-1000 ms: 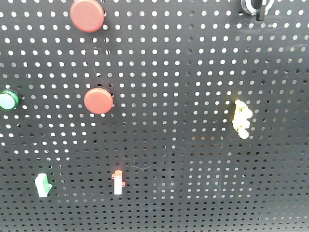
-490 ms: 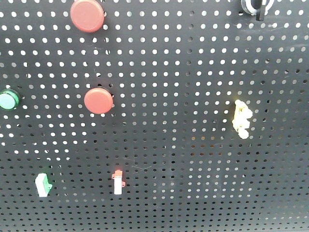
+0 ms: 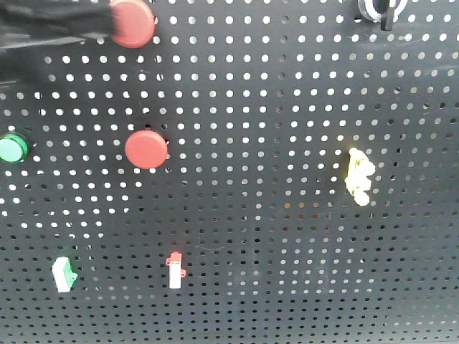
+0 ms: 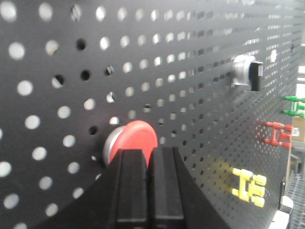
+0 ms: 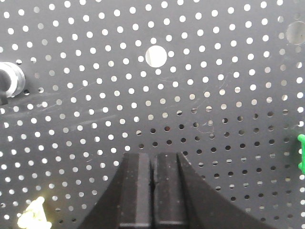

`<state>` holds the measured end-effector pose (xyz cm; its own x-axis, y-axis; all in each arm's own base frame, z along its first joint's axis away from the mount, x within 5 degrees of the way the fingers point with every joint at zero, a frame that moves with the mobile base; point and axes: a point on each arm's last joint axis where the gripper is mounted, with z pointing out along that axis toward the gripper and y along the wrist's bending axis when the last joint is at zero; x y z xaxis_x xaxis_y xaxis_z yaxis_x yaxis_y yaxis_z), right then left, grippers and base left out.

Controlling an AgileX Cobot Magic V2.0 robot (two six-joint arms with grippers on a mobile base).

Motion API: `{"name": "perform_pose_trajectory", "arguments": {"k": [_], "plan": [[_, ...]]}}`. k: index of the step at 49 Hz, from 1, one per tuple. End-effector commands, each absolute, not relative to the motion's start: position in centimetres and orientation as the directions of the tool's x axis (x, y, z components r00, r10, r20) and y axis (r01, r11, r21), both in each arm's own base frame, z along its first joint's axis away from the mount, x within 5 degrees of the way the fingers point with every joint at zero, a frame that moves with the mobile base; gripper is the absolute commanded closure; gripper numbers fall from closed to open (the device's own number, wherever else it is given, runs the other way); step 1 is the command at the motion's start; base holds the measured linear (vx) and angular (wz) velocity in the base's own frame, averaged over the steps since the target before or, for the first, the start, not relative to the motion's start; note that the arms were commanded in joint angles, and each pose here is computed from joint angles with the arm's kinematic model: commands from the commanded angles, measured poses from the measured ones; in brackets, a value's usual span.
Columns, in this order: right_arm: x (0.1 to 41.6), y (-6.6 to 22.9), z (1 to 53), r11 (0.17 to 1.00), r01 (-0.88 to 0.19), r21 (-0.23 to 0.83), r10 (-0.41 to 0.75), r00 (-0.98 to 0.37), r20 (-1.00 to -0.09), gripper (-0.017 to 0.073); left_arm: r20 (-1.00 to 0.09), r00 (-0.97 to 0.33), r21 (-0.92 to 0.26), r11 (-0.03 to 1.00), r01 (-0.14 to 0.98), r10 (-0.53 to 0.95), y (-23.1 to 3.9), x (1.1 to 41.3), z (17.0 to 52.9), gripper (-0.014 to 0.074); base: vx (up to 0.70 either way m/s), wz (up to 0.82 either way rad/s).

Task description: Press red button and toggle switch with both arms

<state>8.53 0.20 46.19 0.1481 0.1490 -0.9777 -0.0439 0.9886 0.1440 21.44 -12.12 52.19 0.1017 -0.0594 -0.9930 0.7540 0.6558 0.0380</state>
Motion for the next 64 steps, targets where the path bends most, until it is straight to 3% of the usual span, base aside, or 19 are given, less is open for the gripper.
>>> {"name": "perform_pose_trajectory", "arguments": {"k": [1, 17, 26, 32, 33, 39, 44, 50, 57, 64], "plan": [[8.3, 0.1, 47.7, 0.991, -0.045, 0.129, 0.136, 0.246, -0.960, 0.0562, -0.984, 0.109, -0.014, 0.669, 0.743, -0.142, -12.1, 21.8, 53.4, 0.0591, 0.00, 0.00], [8.3, 0.1, 47.7, 0.991, -0.045, 0.129, 0.136, 0.246, -0.960, 0.0562, -0.985, 0.103, -0.015, 0.668, 0.744, -0.138, -12.2, 22.2, 53.3, 0.0591, 0.00, 0.00], [8.3, 0.1, 47.7, 0.990, -0.046, 0.133, 0.141, 0.245, -0.959, 0.0562, -0.986, 0.155, 0.072, 0.668, 0.741, -0.065, -11.8, 20.6, 53.7, 0.0591, 0.00, 0.00], [8.3, 0.1, 47.7, 0.987, -0.054, 0.151, 0.160, 0.242, -0.957, 0.0562, -0.985, 0.171, 0.117, 0.598, 0.793, -0.033, -11.8, 18.3, 54.2, 0.0591, 0.00, 0.00], [8.3, 0.3, 47.7, 0.976, -0.082, 0.202, 0.216, 0.234, -0.948, 0.0562, -0.969, 0.245, 0.212, 0.557, 0.803, 0.015, -11.0, 14.9, 55.1, 0.0591, 0.00, 0.00], [8.3, 0.5, 47.4, 0.966, -0.103, 0.235, 0.252, 0.197, -0.948, 0.0562, -0.945, 0.323, 0.290, 0.566, 0.772, 0.044, -9.8, 11.8, 56.0, 0.0591, 0.00, 0.00], [8.4, 0.7, 47.0, 0.975, -0.105, 0.193, 0.208, 0.152, -0.966, 0.0562, -0.931, 0.360, 0.327, 0.594, 0.735, 0.066, -8.7, 9.3, 56.0, 0.0591, 0.00, 0.00], [8.4, 1.3, 46.5, 0.982, -0.159, 0.098, 0.114, 0.095, -0.989, 0.0562, -0.942, 0.320, 0.305, 0.645, 0.700, 0.098, -7.4, 7.3, 53.9, 0.0591, 0.00, 0.00], [8.2, 2.9, 46.3, 0.948, -0.318, -0.015, 0.015, 0.092, -0.996, 0.0562, -0.968, 0.231, 0.231, 0.727, 0.647, 0.103, -6.2, 6.7, 49.3, 0.0591, 0.00, 0.00], [8.7, 4.1, 46.7, 0.890, -0.455, -0.001, 0.063, 0.126, -0.990, 0.0562, -0.993, 0.116, 0.095, 0.779, 0.619, 0.029, -5.6, 6.6, 44.3, 0.0591, 0.00, 0.00]]}}
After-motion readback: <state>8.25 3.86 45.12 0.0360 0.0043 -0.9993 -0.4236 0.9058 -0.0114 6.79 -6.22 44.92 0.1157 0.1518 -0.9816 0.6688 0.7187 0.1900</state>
